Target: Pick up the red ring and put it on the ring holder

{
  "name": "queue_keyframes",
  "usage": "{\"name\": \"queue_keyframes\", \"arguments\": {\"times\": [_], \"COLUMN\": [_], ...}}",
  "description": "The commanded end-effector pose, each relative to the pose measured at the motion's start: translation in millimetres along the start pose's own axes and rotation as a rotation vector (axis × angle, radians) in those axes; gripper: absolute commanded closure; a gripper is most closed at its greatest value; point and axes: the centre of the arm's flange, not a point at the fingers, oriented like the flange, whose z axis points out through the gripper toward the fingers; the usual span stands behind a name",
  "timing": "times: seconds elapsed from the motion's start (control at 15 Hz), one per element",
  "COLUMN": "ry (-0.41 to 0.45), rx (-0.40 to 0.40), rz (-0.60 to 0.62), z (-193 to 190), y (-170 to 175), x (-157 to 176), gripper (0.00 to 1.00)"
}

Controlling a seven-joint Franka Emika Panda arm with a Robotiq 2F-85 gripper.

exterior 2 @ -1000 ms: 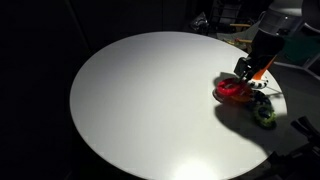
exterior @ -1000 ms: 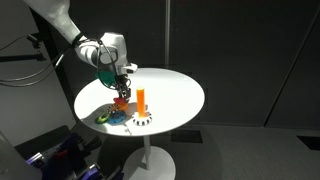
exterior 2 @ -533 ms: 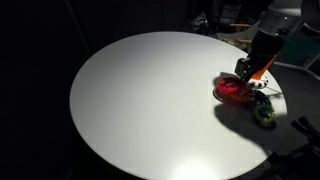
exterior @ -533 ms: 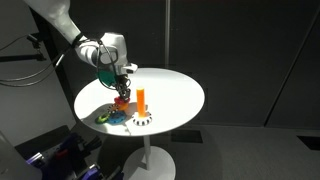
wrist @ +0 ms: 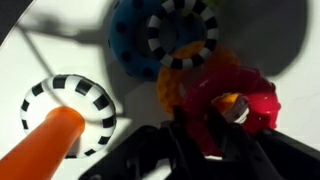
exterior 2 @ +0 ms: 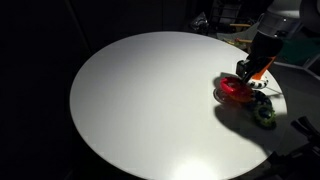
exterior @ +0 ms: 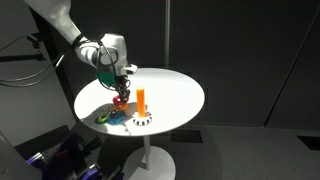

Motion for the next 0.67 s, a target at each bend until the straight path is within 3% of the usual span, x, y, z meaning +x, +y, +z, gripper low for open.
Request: {"name": "queue_keyframes", "arguments": {"times": [0.0, 0.6], "ry": [0.009, 0.03], "rx": [-0.007, 0.002], "rz": [0.018, 0.019], "z": [1.9, -15.7], "y": [-3.1, -1.7], "x": [4.2, 10.2], "gripper": [0.94, 0.92]}}
